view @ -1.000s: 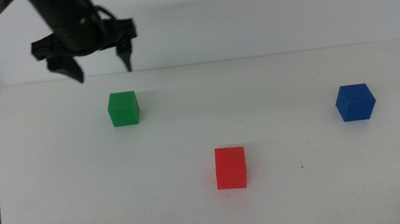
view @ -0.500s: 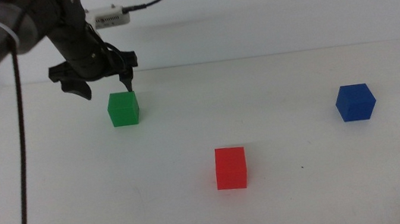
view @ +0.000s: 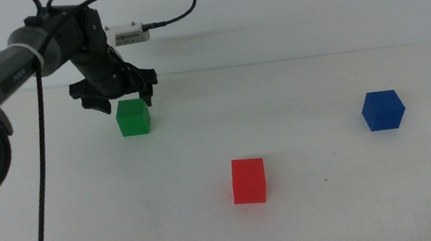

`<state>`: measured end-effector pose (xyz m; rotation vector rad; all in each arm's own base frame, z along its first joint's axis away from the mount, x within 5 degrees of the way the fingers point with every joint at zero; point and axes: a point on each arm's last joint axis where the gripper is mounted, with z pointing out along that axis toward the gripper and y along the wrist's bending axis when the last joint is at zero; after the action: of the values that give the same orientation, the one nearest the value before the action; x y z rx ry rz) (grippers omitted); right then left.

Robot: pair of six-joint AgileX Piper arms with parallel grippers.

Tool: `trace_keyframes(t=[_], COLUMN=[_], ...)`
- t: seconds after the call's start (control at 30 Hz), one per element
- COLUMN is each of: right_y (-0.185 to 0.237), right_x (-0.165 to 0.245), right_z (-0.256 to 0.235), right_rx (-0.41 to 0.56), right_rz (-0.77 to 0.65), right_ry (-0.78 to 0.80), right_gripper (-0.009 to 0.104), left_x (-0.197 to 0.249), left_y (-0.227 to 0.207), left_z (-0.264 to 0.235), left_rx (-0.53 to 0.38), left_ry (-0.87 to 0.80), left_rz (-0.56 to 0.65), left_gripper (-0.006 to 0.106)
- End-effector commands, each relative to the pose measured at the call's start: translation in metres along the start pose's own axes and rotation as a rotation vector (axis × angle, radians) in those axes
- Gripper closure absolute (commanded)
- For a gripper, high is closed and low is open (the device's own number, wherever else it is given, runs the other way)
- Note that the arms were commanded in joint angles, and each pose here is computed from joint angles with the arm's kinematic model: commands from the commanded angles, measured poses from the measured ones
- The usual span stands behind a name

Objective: Stack red cubes first, then green, then blue cubes in a specific spot.

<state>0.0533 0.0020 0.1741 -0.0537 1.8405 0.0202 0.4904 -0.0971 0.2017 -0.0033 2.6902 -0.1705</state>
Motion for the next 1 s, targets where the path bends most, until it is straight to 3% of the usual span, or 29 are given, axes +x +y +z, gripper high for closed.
trace_keyframes(t=[0.0,0.33,0.47,0.57,0.97], right_y=[-0.001,-0.001,-0.001,-0.001,-0.001], right_x=[-0.011,-0.011,-0.011,-0.011,-0.011], right_z=[-0.002,-0.002,-0.002,-0.002,-0.002], right_rx=[0.01,0.01,0.01,0.01,0.01], right_rz=[-0.02,-0.02,-0.02,-0.02,-0.02], right_ry=[-0.101,-0.101,-0.101,-0.101,-0.101], right_gripper=[0.006,0.006,0.006,0.006,0.006], left_x=[-0.017,-0.016,-0.016,-0.014,-0.017], left_y=[-0.005,-0.004,-0.004,-0.004,-0.007], left_z=[-0.032,-0.012,-0.007,-0.001,-0.027], left_rx=[0.032,0.03,0.037,0.037,0.059], left_ry=[-0.127,-0.124,-0.129,-0.117,-0.128], left_rz=[-0.004,-0.006,-0.019,-0.021,-0.03], left_gripper=[0.01,0.01,0.016,0.027,0.102])
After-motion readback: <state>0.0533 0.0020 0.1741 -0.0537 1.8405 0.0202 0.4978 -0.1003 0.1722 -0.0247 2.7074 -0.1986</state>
